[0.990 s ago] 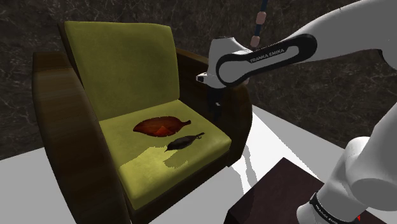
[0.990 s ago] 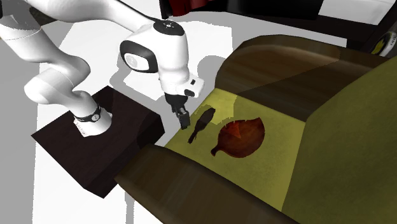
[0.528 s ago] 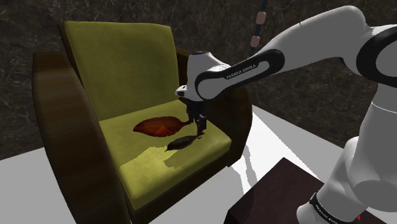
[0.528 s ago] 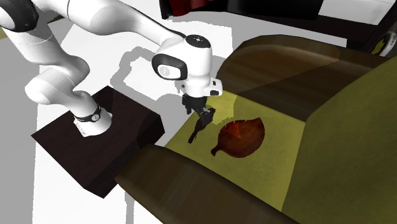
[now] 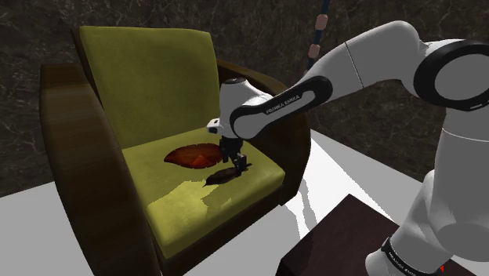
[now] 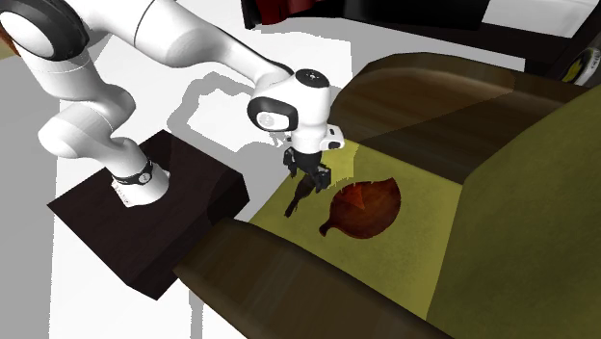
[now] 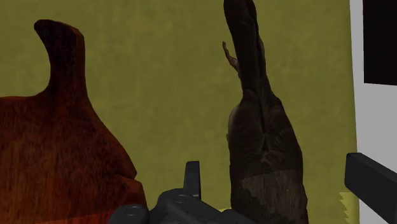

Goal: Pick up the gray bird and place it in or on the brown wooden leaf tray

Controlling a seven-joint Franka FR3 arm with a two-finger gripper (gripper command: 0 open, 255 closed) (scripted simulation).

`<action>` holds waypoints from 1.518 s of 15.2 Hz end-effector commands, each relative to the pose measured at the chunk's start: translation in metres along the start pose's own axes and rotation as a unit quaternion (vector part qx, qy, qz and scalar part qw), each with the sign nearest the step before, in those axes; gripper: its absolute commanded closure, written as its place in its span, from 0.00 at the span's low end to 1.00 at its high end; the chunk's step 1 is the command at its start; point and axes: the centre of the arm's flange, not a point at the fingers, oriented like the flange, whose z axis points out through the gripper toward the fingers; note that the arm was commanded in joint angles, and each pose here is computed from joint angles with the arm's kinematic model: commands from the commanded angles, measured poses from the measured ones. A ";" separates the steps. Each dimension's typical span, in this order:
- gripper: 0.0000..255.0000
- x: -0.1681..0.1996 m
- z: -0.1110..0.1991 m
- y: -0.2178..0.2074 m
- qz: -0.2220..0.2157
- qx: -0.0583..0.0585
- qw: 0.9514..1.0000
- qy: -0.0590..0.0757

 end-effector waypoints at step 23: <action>1.00 0.000 0.004 0.000 0.000 0.000 1.000 0.000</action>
